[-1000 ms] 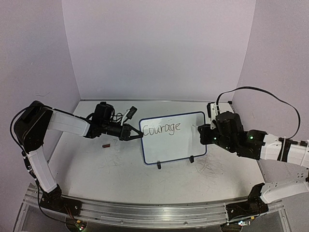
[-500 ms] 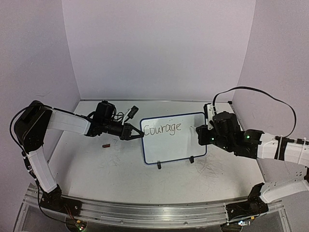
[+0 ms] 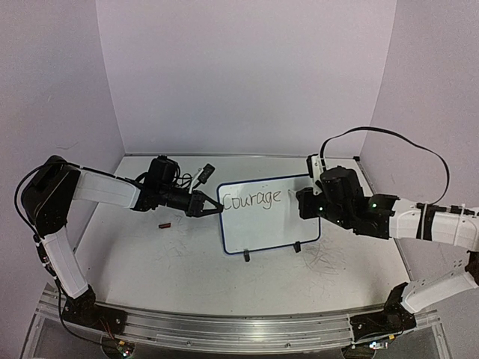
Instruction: Write a sentence on the whiteboard
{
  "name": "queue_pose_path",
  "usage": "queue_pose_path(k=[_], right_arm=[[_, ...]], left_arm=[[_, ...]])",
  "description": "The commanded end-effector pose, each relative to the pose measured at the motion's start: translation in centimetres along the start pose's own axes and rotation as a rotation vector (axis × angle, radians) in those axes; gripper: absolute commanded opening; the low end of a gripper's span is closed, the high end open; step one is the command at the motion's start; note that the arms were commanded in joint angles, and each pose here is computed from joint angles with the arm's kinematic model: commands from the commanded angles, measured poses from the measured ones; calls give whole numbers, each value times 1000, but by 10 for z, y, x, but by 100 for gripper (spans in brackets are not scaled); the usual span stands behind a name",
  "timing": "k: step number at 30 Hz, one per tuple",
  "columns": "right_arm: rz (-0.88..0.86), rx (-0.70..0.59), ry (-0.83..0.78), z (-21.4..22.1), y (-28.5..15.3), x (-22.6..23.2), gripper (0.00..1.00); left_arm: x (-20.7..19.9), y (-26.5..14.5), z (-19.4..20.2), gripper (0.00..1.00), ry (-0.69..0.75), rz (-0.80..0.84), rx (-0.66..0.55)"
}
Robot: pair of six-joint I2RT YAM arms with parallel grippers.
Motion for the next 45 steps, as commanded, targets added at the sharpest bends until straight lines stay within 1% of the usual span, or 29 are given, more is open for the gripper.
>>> queue_pose_path(k=[1, 16, 27, 35, 45], right_arm=[[6, -85, 31, -31, -1, 2, 0], [50, -83, 38, -32, 6, -2, 0], [56, -35, 38, -15, 12, -3, 0], [55, 11, 51, 3, 12, -5, 0], [45, 37, 83, 18, 8, -8, 0]], left_arm=[[-3, -3, 6, 0, -3, -29, 31], [-4, -4, 4, 0, 1, -22, 30], [-4, -3, 5, 0, 2, -21, 33], [-5, -3, 5, 0, 4, -19, 33], [-6, -3, 5, 0, 4, -17, 34]])
Point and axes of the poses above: each gripper's point midway between its finger pads, its own y axis out along the fingers, its own x axis along the line the jaws close on, z = x × y, the point moved 1 cm from there along -y, back along the fingers, and after that the axes turned 8 degrees about -y, right-handed, at the moved point
